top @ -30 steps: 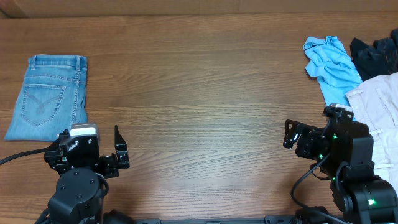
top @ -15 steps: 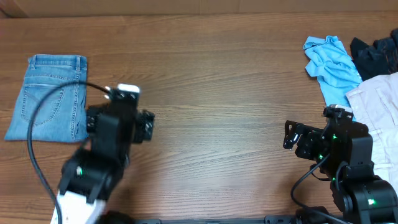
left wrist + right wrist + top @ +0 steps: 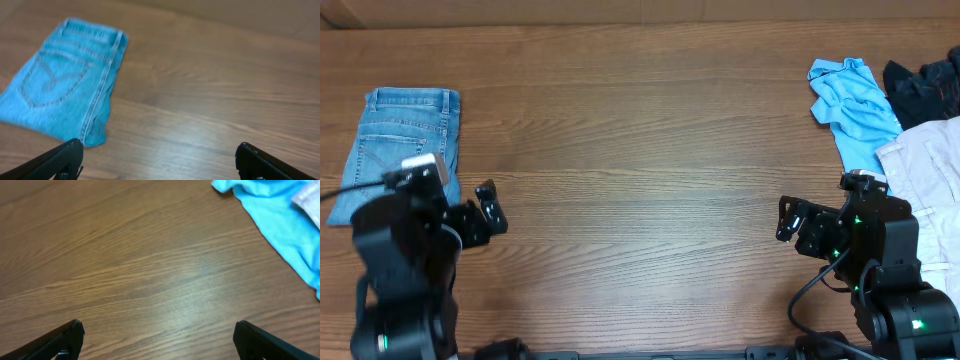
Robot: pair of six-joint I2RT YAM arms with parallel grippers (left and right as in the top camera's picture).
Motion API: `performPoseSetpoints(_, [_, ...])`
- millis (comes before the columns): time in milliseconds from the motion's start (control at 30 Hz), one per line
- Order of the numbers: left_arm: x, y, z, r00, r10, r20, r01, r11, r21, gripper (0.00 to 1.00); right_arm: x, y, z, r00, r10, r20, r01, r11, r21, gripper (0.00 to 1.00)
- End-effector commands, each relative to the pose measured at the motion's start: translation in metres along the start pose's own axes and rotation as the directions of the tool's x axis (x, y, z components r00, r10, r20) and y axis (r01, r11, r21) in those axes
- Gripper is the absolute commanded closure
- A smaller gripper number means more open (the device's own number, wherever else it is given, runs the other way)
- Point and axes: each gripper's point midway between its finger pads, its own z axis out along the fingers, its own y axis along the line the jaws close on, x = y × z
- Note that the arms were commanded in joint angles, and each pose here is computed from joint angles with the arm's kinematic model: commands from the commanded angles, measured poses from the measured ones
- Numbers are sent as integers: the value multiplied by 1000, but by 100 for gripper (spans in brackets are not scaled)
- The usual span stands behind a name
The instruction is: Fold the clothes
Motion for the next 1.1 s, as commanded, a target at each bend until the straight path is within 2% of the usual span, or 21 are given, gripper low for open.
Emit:
performPoseSetpoints(0, [2,-14,-35,993,45,112,-52,997,63,0,-1,-10,-6,998,50,34,-52,998,47,0])
performPoseSetpoints(100, [12,-19,-45,986,65,154,-78,994,79,0,2,-11,-14,995,63,75,-65,997,28,0])
performPoseSetpoints(200, [45,-20,-26,997,50,65,-57,993,106,0,13,-15,-18,992,76,96,-77,997,10,0])
performPoseSetpoints(267, [45,-29,-25,996,52,72,-62,986,153,0,19,-18,-17,993,78,90,-80,997,12,0])
performPoseSetpoints(333, [44,-26,-24,995,62,76,-71,989,132,0,20,-18,-17,990,114,89,-115,993,9,0])
performPoseSetpoints(500, [50,-37,-25,996,68,52,-77,980,184,0,22,-19,-16,989,124,82,-125,992,11,0])
performPoseSetpoints(1067, [59,-45,-24,995,97,23,-100,980,173,0,25,-16,-16,990,123,67,-123,992,-2,0])
